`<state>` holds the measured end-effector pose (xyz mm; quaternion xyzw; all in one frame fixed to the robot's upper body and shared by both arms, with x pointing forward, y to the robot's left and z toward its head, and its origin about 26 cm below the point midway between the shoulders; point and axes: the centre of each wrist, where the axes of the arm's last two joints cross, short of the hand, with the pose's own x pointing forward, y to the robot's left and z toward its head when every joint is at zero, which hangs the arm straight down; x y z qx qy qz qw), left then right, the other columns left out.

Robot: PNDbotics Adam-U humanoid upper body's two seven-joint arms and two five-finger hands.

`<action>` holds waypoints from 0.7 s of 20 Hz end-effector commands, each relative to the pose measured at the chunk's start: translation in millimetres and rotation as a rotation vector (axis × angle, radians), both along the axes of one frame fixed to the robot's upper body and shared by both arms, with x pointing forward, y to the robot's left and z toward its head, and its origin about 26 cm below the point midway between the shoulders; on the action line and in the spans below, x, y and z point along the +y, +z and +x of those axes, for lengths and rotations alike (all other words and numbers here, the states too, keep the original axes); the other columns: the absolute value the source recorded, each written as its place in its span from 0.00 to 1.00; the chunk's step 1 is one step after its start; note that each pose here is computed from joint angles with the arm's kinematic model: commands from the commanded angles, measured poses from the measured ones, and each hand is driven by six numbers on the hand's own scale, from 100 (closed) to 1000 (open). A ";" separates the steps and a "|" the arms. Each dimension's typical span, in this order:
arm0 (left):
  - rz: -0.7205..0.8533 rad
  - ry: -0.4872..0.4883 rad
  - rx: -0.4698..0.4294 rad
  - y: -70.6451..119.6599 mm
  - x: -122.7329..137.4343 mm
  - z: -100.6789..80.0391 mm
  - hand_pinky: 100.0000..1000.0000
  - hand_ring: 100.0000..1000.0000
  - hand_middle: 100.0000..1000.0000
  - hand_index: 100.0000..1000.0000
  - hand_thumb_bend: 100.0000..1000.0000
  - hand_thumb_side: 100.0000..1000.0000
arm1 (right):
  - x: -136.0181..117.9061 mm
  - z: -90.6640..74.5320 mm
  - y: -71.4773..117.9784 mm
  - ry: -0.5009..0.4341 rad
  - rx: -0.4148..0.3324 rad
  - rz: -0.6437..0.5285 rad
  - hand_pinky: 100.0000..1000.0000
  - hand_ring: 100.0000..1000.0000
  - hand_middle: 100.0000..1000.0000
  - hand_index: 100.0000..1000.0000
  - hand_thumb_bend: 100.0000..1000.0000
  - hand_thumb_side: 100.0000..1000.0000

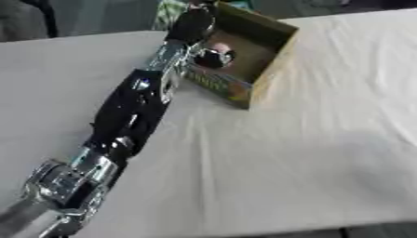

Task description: Pick up objects on the table and place them in the box.

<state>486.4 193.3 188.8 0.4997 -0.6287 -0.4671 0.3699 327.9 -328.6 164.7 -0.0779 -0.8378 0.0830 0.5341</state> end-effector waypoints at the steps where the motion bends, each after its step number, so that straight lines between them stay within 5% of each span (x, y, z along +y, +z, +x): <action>1: 0.012 0.010 -0.012 10.7 1.3 1.9 0.67 0.74 0.80 0.83 0.71 0.55 | -3.0 0.4 9.4 0.000 -0.024 -0.012 0.60 0.69 0.64 0.77 0.00 0.15; 9: 0.024 0.000 0.002 7.6 -1.3 0.6 0.73 0.79 0.85 0.87 0.75 0.66 | -3.6 0.1 8.9 -0.003 -0.024 -0.011 0.60 0.69 0.64 0.77 0.00 0.15; 14: -0.086 -0.058 -0.105 33.5 -2.1 -8.9 0.66 0.72 0.75 0.80 0.65 0.65 | -5.3 -0.1 10.1 -0.012 -0.031 -0.008 0.60 0.69 0.64 0.77 0.00 0.15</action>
